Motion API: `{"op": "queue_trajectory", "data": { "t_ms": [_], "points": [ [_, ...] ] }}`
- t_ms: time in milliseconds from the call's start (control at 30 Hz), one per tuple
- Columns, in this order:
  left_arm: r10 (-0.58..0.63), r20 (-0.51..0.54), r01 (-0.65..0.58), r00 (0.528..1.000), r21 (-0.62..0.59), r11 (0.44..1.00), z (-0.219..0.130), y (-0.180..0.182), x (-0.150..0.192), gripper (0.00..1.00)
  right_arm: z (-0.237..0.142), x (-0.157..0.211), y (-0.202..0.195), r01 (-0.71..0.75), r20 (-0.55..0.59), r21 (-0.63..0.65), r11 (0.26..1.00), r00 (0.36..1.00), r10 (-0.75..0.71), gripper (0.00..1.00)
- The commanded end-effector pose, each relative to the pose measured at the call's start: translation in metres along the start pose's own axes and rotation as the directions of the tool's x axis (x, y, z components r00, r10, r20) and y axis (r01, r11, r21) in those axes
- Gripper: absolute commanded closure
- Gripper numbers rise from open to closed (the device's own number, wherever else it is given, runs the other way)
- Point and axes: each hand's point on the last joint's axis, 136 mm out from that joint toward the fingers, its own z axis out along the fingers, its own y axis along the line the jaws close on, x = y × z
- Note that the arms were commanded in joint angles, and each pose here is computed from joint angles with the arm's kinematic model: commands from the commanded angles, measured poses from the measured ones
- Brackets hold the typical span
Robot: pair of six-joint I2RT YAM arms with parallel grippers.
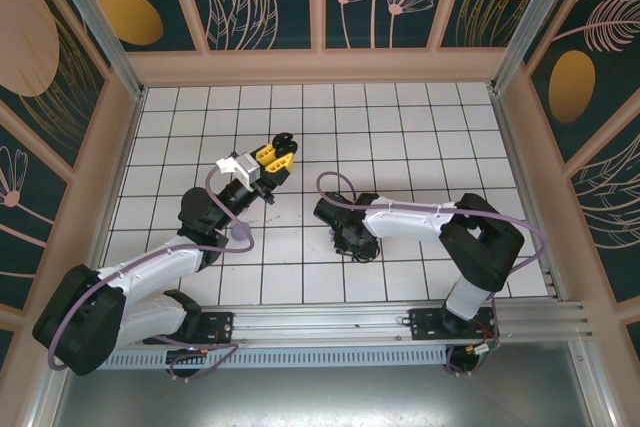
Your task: Insert the wireless bluetooth earbuds into the charging case
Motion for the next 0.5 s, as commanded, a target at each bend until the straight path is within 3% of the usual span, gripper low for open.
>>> {"op": "queue_trajectory", "data": {
  "t_ms": [0,467],
  "points": [
    [0.004,0.047,-0.005,0.999,0.013,1.000,0.0006,-0.0033,-0.0116,1.00,0.0049,0.0001,-0.0051,0.002,-0.001,0.023,1.000,1.000,-0.002,0.66],
    [-0.002,0.044,0.001,0.999,0.020,1.000,0.0030,-0.0036,-0.0130,1.00,0.0058,0.0018,-0.0067,0.003,0.003,0.001,1.000,1.000,-0.003,0.74]
  ]
}}
